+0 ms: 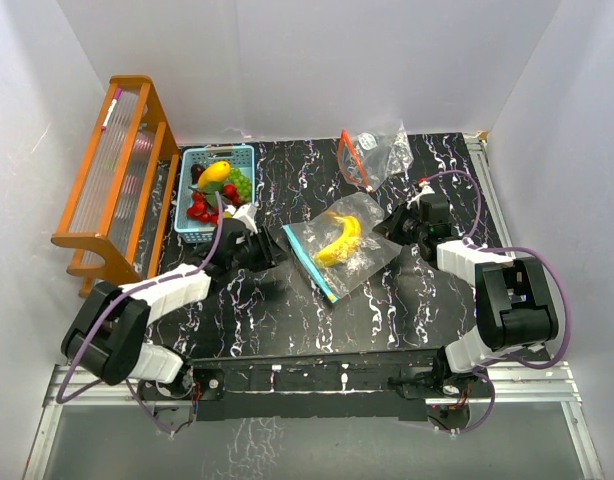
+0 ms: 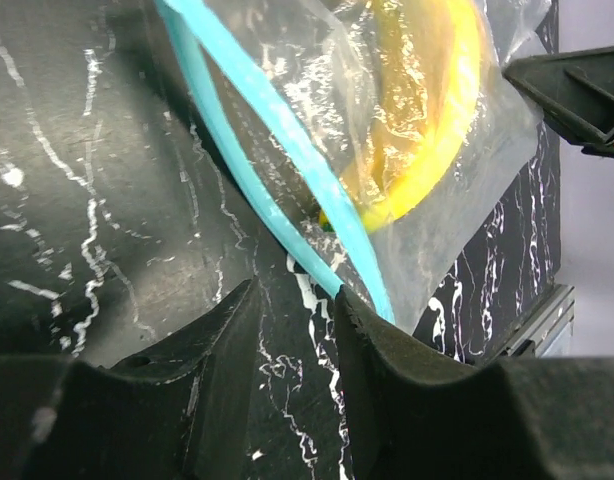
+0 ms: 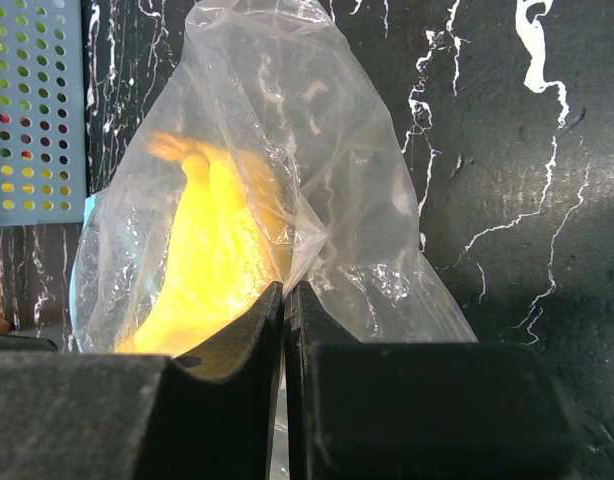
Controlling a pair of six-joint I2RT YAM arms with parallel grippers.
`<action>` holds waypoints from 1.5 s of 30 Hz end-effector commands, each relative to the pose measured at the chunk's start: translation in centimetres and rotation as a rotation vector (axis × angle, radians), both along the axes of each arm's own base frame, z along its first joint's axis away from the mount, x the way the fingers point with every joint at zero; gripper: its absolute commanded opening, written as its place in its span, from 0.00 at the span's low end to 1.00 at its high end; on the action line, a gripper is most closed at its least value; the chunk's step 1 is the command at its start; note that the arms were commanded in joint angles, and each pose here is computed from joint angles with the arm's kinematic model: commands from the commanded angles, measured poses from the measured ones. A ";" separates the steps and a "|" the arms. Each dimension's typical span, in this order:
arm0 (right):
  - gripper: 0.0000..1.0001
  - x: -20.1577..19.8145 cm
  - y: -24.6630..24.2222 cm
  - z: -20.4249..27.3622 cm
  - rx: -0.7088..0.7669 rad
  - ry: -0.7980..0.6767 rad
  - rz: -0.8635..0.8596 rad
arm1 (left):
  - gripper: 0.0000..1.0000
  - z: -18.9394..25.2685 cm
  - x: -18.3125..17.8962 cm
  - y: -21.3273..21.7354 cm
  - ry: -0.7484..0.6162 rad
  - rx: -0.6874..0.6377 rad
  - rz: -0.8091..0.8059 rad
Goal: Open the zip-top bag and remove the fake food
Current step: Pick up the fake fruit from the zipper food storage bag.
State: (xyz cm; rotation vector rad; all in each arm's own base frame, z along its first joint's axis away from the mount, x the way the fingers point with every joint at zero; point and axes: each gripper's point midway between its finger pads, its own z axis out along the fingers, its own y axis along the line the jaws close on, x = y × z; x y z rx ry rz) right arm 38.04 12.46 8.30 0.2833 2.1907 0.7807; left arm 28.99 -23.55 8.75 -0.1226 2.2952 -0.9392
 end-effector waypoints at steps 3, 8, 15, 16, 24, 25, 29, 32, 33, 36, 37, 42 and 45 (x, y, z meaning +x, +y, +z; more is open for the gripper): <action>0.08 1.7 0.9 4.0 0.051 -0.114 0.030 | 0.34 -0.3 -0.3 -3.9 0.024 -0.065 -0.111; 0.08 1.6 1.0 4.5 0.054 -0.121 0.032 | 0.33 -1.9 -0.5 -5.9 0.062 -0.087 -0.144; 0.08 1.3 1.1 4.6 0.061 -0.119 0.038 | 0.21 -2.6 0.5 -6.6 0.066 -0.075 -0.129; 0.08 1.3 1.2 4.6 0.063 -0.118 0.039 | 0.21 -2.6 0.7 -6.8 0.067 -0.080 -0.128; 0.08 0.7 1.2 4.2 0.064 -0.109 0.043 | 0.28 -1.5 2.8 -8.1 0.024 -0.145 -0.097; 0.08 0.6 1.2 4.2 0.065 -0.108 0.043 | 0.30 -1.1 3.1 -8.3 0.008 -0.158 -0.095; 0.08 0.3 1.2 3.9 0.066 -0.103 0.046 | 0.41 0.5 4.0 -8.7 -0.045 -0.188 -0.087; 0.08 0.3 1.2 3.9 0.065 -0.102 0.045 | 0.44 1.0 4.2 -8.8 -0.061 -0.205 -0.079; 0.08 0.3 1.2 3.9 0.065 -0.101 0.045 | 0.45 1.1 4.2 -8.8 -0.060 -0.210 -0.077; 0.08 0.3 1.2 3.6 0.066 -0.099 0.047 | 0.52 0.9 4.3 -9.5 -0.045 -0.236 -0.093; 0.08 0.4 1.2 3.5 0.067 -0.097 0.047 | 0.54 1.0 4.3 -10.0 -0.047 -0.251 -0.107; 0.08 0.4 1.4 3.3 0.071 -0.094 0.049 | 0.62 1.4 4.0 -12.9 -0.061 -0.285 -0.219; 0.08 0.3 1.2 3.1 0.060 -0.093 0.041 | 0.69 0.6 3.0 -14.6 -0.036 -0.275 -0.302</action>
